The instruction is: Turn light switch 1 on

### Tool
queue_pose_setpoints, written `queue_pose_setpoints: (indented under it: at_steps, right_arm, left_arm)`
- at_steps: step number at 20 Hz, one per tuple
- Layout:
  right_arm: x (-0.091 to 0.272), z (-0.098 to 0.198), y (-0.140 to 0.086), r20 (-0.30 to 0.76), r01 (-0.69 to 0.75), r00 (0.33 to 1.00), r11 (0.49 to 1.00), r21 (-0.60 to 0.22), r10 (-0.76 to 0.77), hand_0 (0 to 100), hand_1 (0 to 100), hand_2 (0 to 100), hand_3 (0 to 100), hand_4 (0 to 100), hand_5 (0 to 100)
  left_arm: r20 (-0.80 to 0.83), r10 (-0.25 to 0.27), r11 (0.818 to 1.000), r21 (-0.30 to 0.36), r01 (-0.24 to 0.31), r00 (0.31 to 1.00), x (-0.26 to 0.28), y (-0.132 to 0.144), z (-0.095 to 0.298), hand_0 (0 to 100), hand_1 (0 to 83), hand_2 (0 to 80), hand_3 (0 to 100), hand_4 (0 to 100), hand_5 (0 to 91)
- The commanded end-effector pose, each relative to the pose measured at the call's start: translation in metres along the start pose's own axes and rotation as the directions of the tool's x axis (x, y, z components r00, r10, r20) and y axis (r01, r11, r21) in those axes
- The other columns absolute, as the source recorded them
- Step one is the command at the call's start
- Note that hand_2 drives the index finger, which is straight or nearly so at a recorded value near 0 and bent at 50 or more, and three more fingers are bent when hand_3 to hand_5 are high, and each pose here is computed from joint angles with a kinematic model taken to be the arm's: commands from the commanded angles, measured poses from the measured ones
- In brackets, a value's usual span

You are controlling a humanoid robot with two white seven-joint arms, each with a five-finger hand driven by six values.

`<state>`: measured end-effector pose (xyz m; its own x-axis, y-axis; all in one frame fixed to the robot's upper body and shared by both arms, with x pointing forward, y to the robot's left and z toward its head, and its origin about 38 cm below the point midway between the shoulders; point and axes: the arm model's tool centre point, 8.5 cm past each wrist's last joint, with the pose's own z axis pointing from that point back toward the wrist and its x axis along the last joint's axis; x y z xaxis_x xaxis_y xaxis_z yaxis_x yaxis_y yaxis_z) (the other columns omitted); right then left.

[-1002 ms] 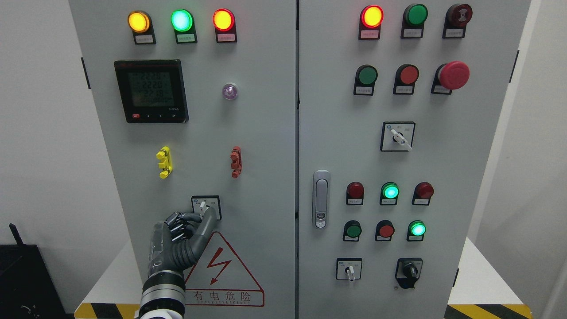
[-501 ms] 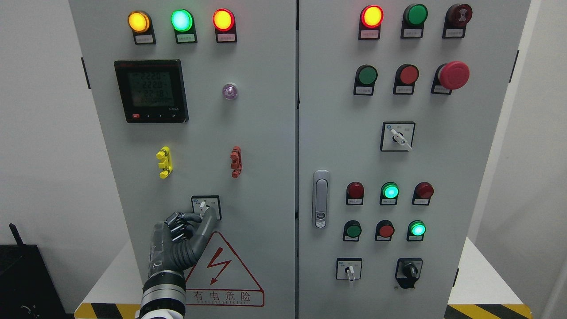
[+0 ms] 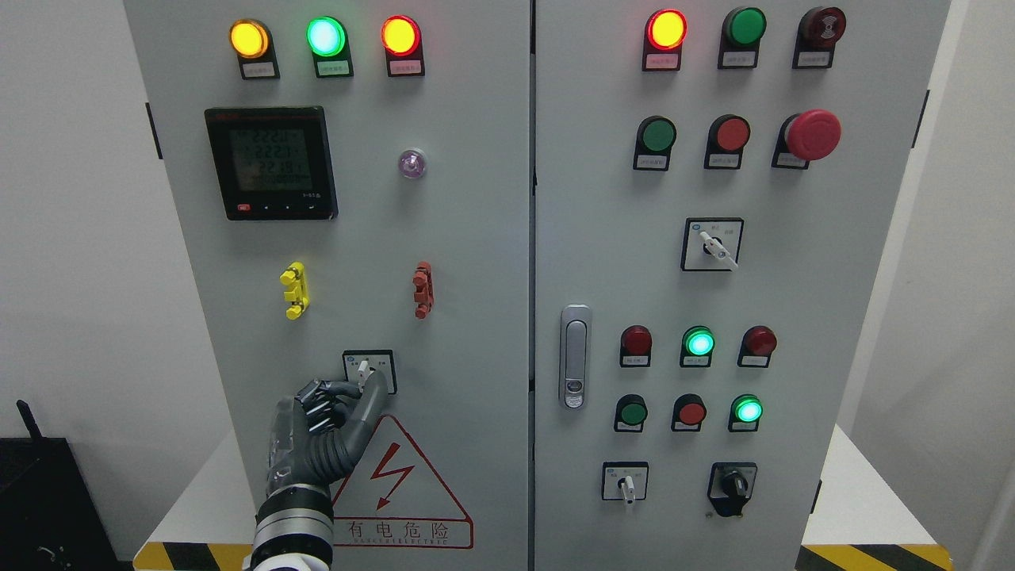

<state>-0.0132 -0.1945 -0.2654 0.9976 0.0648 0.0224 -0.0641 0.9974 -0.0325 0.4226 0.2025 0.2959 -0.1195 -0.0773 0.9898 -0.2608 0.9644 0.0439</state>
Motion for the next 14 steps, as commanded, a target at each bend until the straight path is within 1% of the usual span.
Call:
queue_pose_setpoints:
  at_steps: [1,6,14]
  right_arm:
    - [-0.0003,0.0000,0.0001,-0.003,0.024,1.000,1.000,0.001,-0.024,0,0,0,0,0,0]
    - [-0.0003,0.0000,0.0001,-0.003,0.024,1.000,1.000,0.001,-0.024,0,0,0,0,0,0]
    - [-0.0003,0.0000,0.0001,-0.003,0.024,1.000,1.000,0.001,-0.024,0,0,0,0,0,0]
  left_arm:
    - [-0.001,-0.001,1.000,-0.002,0.001,1.000,-0.0003,-0.0008,0.0000,28,65.2,60.7,94,91,86.4]
    - [0.001,0.000,1.000,-0.002,0.000,1.000,0.0003,-0.0009,-0.0002,35,66.7,60.7,93,91,86.4]
    - [0.002,0.001,1.000,-0.005,-0.001,1.000,0.0007,-0.0010,0.0000,42,67.5,60.6,93,91,86.4]
